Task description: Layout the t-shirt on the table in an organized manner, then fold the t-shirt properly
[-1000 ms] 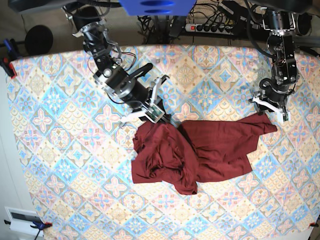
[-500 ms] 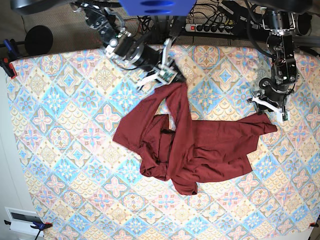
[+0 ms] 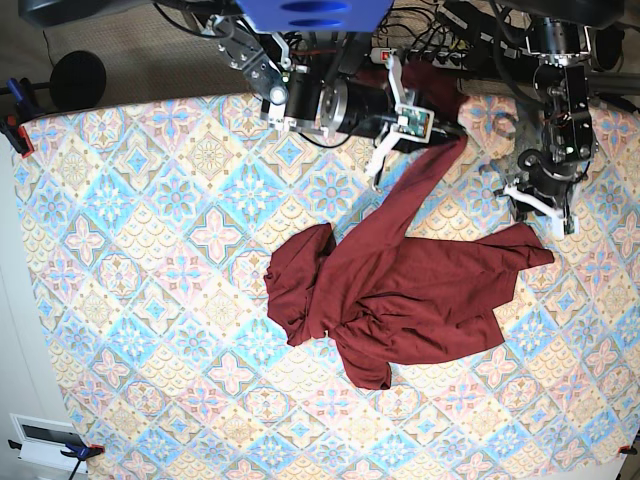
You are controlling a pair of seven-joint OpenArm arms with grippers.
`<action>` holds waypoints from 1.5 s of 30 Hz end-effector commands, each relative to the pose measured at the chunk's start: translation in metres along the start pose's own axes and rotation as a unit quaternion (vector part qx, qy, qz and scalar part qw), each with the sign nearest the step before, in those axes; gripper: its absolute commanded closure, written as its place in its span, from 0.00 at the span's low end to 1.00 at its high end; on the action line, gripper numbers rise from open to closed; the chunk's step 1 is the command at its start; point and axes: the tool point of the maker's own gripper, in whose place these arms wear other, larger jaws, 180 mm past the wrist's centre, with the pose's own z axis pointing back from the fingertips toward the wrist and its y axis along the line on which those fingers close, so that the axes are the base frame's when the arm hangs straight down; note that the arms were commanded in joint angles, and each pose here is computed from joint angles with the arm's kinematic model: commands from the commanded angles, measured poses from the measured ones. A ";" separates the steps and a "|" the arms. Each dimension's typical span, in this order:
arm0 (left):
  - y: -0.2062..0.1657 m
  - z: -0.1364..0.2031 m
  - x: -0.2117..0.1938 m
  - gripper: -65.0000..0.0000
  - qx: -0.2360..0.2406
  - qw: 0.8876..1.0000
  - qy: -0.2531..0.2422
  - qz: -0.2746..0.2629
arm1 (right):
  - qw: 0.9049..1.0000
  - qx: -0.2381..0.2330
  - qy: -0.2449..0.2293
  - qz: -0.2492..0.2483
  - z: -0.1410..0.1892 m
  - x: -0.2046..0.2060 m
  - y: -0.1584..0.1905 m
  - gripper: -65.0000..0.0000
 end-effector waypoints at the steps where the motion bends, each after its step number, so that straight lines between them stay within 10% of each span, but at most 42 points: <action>1: 0.002 0.004 0.014 0.59 0.000 1.000 -0.021 -0.009 | 0.999 -0.015 -0.038 0.002 0.002 0.020 -0.014 1.00; 9: -0.009 0.020 0.013 0.69 -0.012 0.999 -0.029 -0.032 | 0.990 -0.103 -0.083 -0.048 0.028 0.019 -0.111 1.00; 21: -0.007 0.028 0.002 0.69 -0.010 0.999 -0.021 -0.038 | 0.974 -0.219 0.008 -0.063 0.096 -0.049 -0.226 1.00; 34: -0.113 0.047 -0.036 0.69 -0.145 0.979 0.017 -0.143 | 0.927 -0.341 0.129 -0.085 0.178 -0.128 -0.274 1.00; 45: -0.186 0.050 -0.063 0.69 -0.229 0.960 0.036 -0.155 | 0.925 -0.354 0.132 -0.043 0.184 -0.109 -0.273 0.88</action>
